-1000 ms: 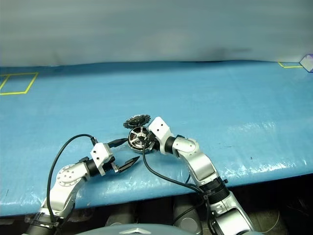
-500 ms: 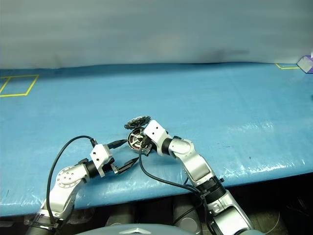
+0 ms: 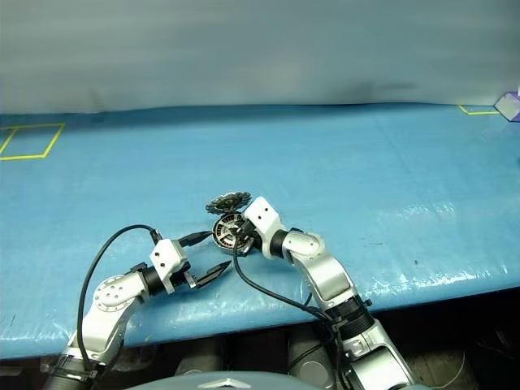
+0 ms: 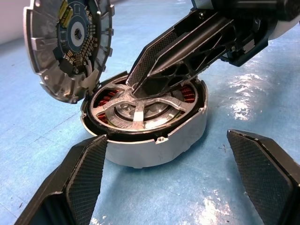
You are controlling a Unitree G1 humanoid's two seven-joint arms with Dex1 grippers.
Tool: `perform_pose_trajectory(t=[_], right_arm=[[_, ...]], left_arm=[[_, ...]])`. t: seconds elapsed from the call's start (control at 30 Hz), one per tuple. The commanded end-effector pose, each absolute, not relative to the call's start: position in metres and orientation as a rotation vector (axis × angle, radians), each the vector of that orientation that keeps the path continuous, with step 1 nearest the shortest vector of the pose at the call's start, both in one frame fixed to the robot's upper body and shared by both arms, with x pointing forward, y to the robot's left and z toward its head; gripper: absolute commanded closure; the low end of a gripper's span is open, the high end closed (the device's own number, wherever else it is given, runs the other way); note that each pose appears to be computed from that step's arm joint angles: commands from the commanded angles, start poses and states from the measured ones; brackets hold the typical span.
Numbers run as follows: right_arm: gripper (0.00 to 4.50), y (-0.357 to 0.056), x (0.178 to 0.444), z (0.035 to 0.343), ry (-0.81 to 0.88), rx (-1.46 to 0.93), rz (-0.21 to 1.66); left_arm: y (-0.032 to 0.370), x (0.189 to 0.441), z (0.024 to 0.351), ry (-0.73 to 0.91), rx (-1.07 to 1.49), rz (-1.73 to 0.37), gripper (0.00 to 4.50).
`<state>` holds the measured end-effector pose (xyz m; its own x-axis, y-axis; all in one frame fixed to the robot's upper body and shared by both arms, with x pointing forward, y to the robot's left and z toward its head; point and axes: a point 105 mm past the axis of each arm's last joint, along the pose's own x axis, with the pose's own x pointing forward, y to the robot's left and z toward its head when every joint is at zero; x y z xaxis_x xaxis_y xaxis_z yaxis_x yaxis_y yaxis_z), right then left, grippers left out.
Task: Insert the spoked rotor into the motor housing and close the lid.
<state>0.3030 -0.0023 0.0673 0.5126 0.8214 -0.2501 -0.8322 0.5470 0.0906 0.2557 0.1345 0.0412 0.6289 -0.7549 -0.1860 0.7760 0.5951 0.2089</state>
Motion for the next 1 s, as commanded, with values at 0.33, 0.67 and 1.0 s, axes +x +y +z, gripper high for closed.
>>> perform_pose_trajectory(t=[0.33,0.67,1.0], right_arm=[[1.89,-0.001,0.309,0.085,0.175,-0.062,0.982],[3.82,0.000,0.310,0.079,0.209,-0.018,0.985],[4.46,-0.002,0.303,0.047,0.326,-0.134,0.992]], left_arm=[[0.134,0.256,0.037,0.091,0.287,-0.893,0.03],[0.134,0.255,0.035,0.098,0.289,-0.895,0.03],[0.135,0.254,0.033,0.104,0.293,-0.886,0.03]])
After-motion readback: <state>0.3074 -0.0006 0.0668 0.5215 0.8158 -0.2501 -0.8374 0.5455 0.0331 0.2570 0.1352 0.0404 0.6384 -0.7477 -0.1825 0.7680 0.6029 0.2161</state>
